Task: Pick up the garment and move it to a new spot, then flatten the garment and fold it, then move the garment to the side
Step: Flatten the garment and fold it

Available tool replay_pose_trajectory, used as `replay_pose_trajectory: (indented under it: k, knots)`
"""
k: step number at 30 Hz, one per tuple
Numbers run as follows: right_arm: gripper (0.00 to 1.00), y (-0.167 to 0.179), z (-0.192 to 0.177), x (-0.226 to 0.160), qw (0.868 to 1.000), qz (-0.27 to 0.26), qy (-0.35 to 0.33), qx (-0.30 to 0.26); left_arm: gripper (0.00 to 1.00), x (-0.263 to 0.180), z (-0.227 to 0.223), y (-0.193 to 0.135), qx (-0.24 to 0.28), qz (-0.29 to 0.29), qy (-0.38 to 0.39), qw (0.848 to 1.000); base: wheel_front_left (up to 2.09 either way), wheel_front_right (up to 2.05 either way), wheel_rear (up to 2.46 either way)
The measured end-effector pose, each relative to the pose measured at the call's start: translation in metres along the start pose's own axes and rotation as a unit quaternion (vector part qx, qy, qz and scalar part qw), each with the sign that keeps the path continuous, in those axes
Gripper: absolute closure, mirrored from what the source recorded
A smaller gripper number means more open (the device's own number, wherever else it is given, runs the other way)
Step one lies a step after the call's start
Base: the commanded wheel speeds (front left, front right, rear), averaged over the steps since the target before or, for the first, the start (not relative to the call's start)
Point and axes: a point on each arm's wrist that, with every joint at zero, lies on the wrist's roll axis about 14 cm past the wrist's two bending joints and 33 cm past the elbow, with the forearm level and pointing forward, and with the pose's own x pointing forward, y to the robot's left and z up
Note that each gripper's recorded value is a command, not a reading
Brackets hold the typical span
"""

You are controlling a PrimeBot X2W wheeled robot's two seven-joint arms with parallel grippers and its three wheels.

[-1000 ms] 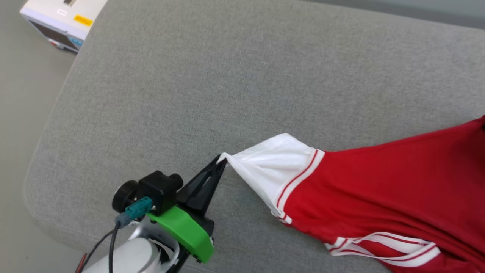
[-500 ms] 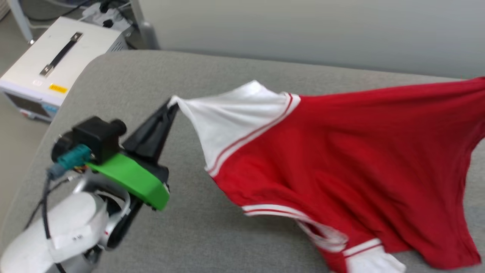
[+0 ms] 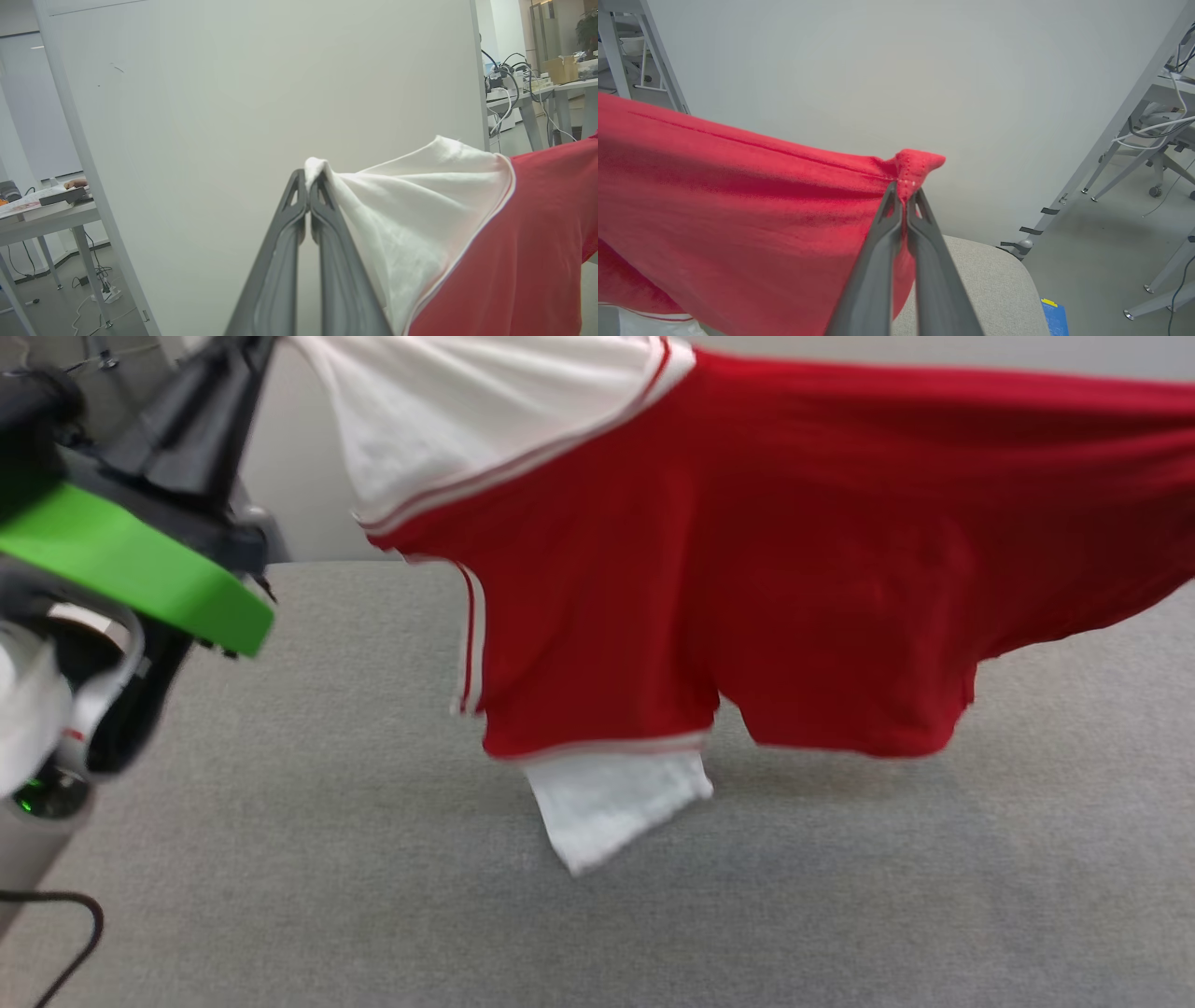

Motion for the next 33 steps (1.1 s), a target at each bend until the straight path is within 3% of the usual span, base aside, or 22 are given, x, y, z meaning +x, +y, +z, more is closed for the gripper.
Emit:
replay_pose_trajectory:
  k: [6,11,21,33]
  knots:
    - [1.00,-0.015,0.033,-0.013,0.998,-0.024,-0.066,-0.003,1.00,0.028,0.044,0.002,0.028,-0.021,-0.056,0.998,0.00,0.00,0.00]
    - [1.00,-0.021,0.036,-0.001,0.996,-0.033,-0.087,-0.008,1.00,0.053,0.044,0.010,0.039,-0.030,-0.061,0.997,0.00,0.00,0.00]
    - [1.00,-0.028,0.024,0.055,0.994,-0.036,-0.100,-0.026,1.00,0.107,-0.013,0.047,0.074,-0.031,-0.006,0.997,0.00,0.00,0.00]
    - [1.00,-0.048,0.008,0.158,0.988,-0.056,-0.127,-0.067,1.00,0.197,-0.080,0.103,0.082,0.002,0.022,0.996,0.00,0.00,0.00]
